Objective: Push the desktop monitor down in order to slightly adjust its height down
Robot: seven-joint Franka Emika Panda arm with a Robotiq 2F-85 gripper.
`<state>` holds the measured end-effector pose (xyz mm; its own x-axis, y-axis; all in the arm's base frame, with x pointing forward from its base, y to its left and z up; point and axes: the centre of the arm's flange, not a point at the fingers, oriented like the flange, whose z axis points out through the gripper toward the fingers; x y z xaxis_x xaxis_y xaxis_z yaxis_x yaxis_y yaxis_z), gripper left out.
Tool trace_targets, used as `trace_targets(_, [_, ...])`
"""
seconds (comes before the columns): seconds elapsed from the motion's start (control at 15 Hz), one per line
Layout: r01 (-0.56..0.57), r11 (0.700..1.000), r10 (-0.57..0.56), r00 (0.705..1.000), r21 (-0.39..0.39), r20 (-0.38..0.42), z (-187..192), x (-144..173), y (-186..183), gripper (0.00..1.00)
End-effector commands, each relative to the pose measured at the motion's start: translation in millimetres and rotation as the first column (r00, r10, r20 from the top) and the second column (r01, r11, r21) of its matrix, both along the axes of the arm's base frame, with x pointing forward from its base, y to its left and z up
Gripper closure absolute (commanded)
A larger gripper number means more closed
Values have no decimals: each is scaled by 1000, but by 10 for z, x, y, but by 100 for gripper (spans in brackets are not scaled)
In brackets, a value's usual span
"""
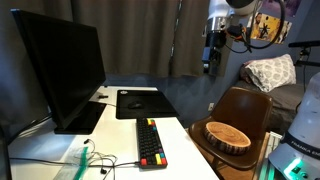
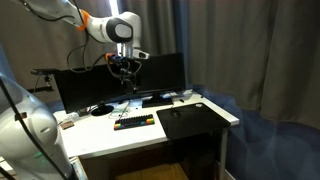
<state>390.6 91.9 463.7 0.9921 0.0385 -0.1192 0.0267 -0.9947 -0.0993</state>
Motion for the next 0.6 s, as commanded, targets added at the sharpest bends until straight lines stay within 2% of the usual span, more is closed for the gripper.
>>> trace_targets(0.0, [-146,989,150,978,-36,142,427,347,664,0])
trace_targets(0.13, [-217,975,219,943,-37,250,720,531,936,0])
trace_targets(0.27, [-270,963,260,895,-25,362,995,768,1063,0])
trace_targets(0.53, [-318,945,220,785,72,579,1351,1322,1129,0])
